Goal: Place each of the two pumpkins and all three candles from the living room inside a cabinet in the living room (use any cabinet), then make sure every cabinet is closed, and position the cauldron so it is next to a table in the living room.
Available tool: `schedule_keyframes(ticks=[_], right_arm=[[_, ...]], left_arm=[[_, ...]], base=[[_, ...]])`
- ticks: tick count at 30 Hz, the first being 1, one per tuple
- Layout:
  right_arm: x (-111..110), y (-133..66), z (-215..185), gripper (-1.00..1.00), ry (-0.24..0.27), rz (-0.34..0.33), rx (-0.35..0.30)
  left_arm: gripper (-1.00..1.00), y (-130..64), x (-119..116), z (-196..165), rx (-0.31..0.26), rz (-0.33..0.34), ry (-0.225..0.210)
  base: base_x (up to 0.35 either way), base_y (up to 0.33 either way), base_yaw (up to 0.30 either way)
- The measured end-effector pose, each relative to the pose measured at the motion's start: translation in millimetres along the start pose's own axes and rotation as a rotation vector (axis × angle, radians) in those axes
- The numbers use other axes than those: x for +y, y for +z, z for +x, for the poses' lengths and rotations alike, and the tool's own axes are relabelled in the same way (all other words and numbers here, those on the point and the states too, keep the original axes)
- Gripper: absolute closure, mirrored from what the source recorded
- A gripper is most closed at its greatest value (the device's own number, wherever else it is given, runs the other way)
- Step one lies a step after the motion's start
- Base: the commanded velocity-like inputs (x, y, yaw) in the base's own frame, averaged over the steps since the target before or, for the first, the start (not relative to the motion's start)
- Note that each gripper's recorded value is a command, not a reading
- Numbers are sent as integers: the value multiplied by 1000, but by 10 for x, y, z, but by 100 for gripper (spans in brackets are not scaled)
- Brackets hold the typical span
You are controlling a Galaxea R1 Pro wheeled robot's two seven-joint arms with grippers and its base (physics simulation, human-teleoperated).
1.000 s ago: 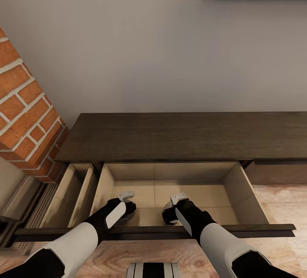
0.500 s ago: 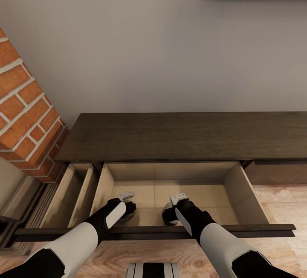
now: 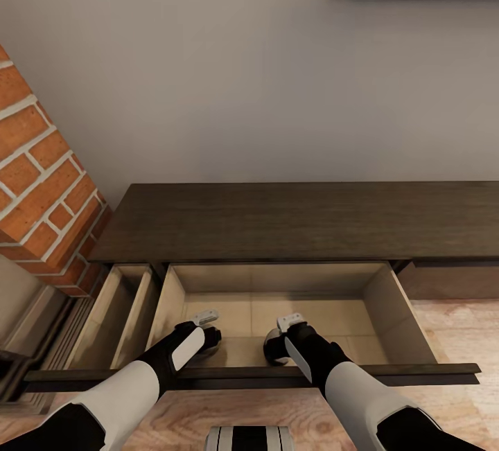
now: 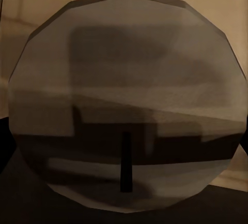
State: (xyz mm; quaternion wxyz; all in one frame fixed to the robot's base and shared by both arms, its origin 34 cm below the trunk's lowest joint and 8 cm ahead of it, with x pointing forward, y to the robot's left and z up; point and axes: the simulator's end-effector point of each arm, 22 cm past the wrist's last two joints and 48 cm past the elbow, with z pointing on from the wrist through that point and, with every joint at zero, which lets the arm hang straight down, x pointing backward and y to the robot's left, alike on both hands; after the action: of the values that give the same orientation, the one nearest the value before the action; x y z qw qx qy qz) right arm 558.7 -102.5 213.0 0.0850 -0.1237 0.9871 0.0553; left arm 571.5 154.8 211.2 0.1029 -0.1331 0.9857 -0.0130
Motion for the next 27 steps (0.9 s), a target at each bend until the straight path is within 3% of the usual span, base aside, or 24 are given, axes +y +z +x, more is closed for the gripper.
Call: schedule_keyframes(ticks=[5, 9, 15, 20, 27], right_arm=[[20, -6, -28, -100, 1, -9, -9], [166, -8, -4, -100, 2, -75, 0], [146, -3, 23, -100, 0, -66, 9], [132, -8, 131, -100, 0, -60, 60], [149, -9, 41, -100, 1, -67, 21]], left_arm=[[100, 1, 10, -3, 0, -2, 0], [100, 2, 11, -3, 0, -2, 0], [100, 2, 11, -3, 0, -2, 0], [100, 2, 11, -3, 0, -2, 0], [100, 2, 11, -3, 0, -2, 0]], base=[[0, 0, 0], [0, 0, 0], [0, 0, 0], [0, 0, 0], [0, 0, 0]])
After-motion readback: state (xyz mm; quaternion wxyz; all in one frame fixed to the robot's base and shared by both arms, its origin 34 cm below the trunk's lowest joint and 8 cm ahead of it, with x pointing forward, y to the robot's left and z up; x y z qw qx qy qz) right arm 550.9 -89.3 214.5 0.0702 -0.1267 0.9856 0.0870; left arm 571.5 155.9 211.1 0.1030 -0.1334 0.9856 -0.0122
